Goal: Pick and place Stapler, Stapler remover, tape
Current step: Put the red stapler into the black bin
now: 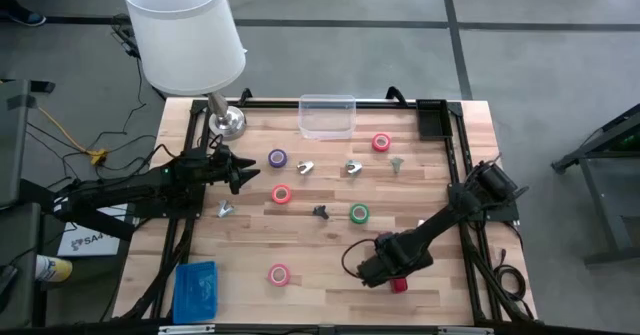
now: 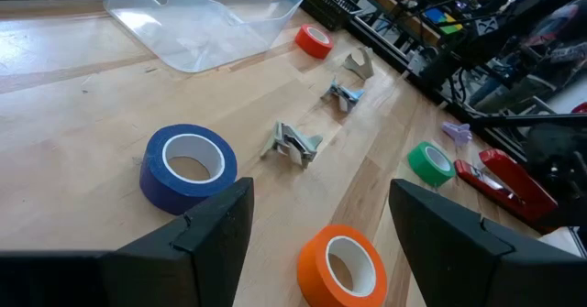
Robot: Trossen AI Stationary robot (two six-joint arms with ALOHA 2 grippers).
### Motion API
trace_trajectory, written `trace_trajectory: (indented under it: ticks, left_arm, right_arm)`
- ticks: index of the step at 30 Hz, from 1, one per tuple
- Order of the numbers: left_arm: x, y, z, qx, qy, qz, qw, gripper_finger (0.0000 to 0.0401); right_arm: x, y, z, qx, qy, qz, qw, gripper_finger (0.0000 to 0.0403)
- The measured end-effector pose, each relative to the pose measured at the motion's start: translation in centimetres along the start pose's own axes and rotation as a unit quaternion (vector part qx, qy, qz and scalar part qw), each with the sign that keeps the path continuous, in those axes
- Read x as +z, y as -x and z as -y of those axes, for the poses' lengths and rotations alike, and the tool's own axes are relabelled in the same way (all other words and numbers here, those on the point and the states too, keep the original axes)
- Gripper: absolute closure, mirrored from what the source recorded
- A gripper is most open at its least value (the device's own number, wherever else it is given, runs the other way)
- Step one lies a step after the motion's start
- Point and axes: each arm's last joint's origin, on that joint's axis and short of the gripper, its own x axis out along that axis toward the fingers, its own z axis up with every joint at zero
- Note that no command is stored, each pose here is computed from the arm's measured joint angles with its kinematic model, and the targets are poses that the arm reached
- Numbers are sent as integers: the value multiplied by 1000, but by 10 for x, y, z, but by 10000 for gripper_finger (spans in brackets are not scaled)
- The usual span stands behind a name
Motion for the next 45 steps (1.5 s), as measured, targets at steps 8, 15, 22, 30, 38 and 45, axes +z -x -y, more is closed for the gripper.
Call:
trace_trajectory:
  ticks: [8,15,22,30,38,45]
  left_arm:
    - [0,0,0,0,0,0,1000,151]
    - [0,0,0,0,0,0,1000,151]
    - [0,0,0,0,0,0,1000,151]
    - [0,0,0,0,0,0,1000,151]
    - [0,0,0,0,0,0,1000,151]
    - [0,0,0,0,0,0,1000,151]
  right_arm:
    - [14,-15,-1,35,6,-38,999,27]
    - [17,-15,2,22,7,-32,999,28]
    - [18,-17,3,19,2,-29,999,62]
    - [23,-22,4,30,-5,-21,999,155]
    - [26,-22,5,26,-19,-4,999,202]
    - [25,-19,6,32,-10,4,999,202]
